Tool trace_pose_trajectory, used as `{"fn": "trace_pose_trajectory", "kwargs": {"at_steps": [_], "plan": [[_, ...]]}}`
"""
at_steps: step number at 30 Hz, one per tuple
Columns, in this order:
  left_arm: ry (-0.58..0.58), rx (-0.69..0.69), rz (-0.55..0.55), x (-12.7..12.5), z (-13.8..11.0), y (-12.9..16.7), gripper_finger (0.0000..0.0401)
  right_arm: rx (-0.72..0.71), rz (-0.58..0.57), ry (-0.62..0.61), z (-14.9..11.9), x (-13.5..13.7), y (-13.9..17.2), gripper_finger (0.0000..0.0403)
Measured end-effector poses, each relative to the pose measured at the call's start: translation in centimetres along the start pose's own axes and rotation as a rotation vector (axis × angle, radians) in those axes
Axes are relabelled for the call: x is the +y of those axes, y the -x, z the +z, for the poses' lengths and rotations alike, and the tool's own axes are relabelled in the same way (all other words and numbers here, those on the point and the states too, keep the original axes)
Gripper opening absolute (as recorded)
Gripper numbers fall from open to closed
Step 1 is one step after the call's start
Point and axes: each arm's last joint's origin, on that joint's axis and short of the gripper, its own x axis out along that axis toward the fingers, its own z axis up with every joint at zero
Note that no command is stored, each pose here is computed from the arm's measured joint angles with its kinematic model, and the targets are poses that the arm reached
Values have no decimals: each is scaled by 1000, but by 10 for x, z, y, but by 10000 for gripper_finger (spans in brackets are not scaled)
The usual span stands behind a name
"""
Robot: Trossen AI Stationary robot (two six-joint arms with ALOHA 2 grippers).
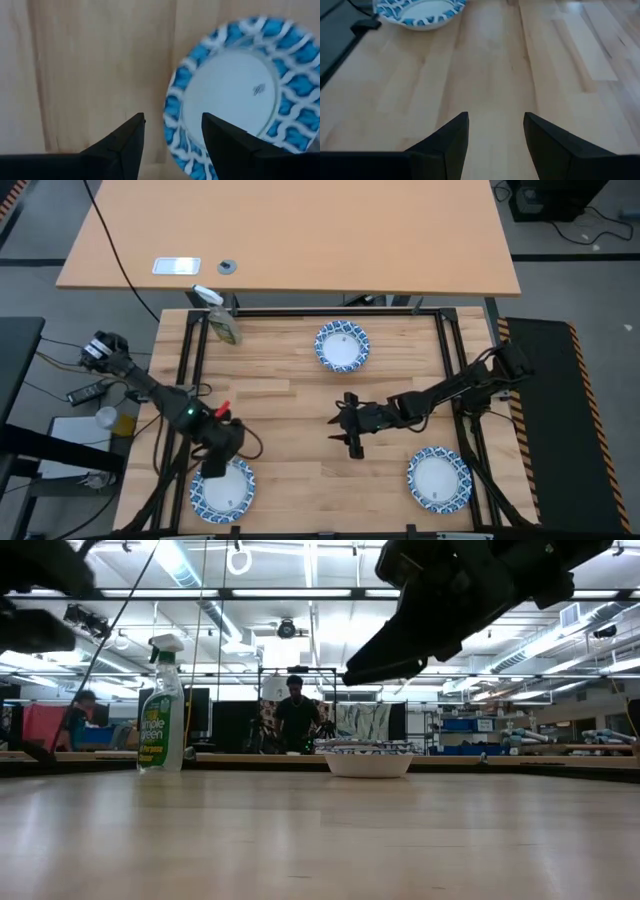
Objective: Nest bowls inside each other
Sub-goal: Stack the blue white patterned bowl on top of the other blue white patterned bowls
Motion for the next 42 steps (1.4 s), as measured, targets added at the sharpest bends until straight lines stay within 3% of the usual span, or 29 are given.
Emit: {"fn": "trace_pose_trajectory", "kwargs": {"at_steps": [6, 12, 16, 25, 37, 42], "plan": [[62, 43, 64, -2, -19, -14, 199, -28, 22, 19, 16, 11, -5, 197], [122, 41, 76, -6, -25, -16, 214, 56, 27, 124, 46, 27, -31, 197], [135, 46, 70, -11, -30, -16, 220, 45, 66, 130, 60, 32, -45, 197], [160, 48, 62, -16, -39, -22, 220, 97, 129, 153, 50, 37, -72, 197], [183, 40, 51, -8, -45, -41, 219, 106, 126, 155, 50, 36, -71, 197], [164, 36, 44, -8, -45, -43, 193, 106, 124, 165, 50, 35, -72, 197]]}}
